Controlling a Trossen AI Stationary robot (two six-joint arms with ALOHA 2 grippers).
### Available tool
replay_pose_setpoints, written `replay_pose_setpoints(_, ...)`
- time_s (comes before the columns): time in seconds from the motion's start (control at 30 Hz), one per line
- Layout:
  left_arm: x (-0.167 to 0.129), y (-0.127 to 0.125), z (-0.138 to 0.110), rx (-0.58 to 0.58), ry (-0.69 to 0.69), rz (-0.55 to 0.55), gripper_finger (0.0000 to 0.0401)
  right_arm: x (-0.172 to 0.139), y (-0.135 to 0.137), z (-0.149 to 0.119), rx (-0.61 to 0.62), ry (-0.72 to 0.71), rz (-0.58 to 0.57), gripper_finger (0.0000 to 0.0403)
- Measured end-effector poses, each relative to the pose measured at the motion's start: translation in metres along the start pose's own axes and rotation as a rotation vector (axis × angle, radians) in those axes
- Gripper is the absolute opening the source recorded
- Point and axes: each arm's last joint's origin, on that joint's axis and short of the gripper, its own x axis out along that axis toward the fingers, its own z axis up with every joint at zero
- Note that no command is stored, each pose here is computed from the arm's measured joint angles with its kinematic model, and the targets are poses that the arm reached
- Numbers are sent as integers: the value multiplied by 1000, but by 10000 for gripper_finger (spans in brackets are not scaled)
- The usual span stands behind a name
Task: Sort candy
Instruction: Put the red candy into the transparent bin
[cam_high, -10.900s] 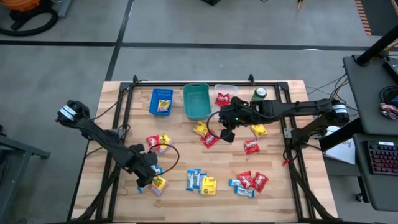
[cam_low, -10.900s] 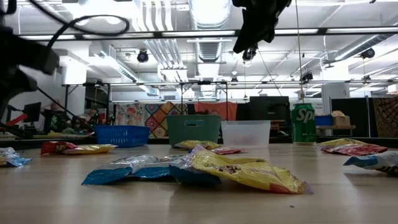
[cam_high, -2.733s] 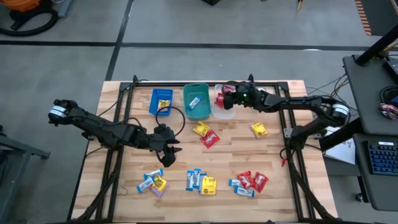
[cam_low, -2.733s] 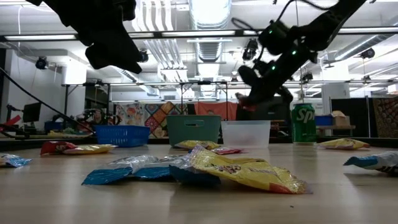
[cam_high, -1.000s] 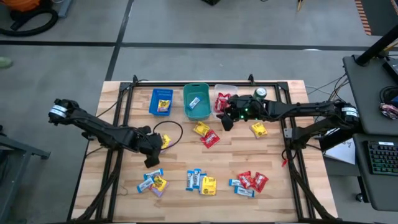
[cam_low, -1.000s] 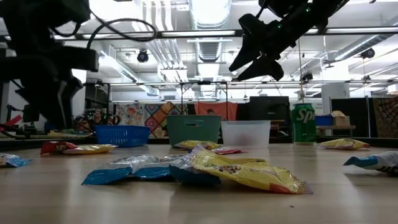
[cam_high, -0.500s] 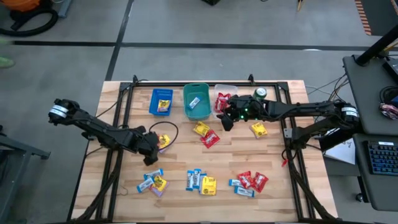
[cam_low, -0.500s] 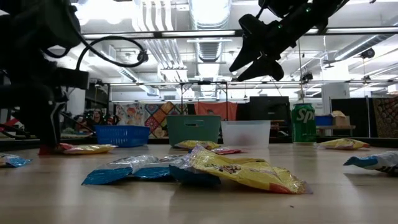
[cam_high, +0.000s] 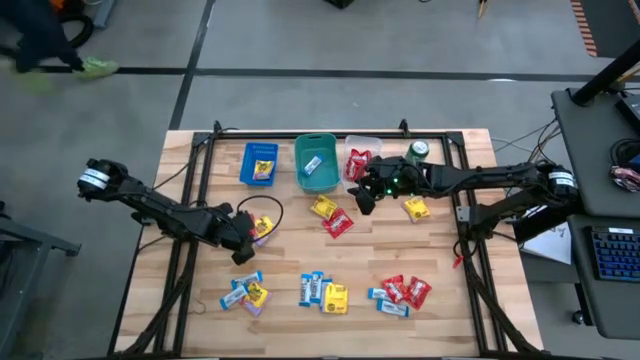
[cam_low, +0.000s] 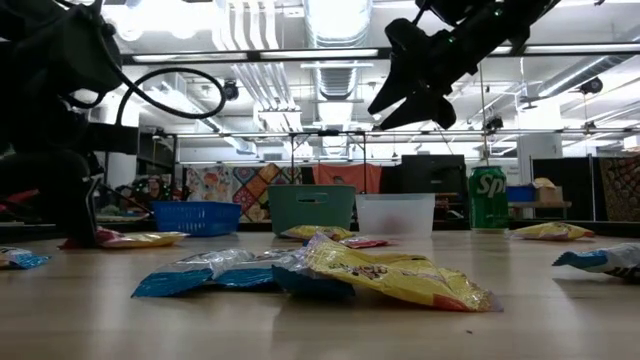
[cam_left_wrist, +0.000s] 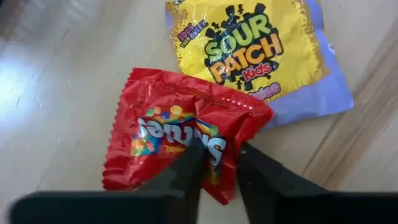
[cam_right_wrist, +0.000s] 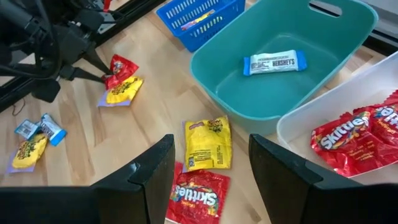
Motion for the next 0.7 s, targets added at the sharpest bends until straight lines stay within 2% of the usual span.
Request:
replay_pose_setpoints(0.1, -3, -2, 3, 17, 6, -8, 12, 0, 2, -1, -4, 3, 5, 194)
replay_pose_setpoints(0.43, -28, -9, 21, 71, 3, -19, 0, -1, 11, -6, -102, 15, 34, 194)
replay_pose_setpoints(0.57, -41, -15, 35, 110, -89, -61, 0, -2, 19, -10, -180, 23, 60, 194)
replay_pose_setpoints(0.7, -55, -26, 53, 169, -249, -167, 0, -4, 31, -16, -279, 21, 104, 194)
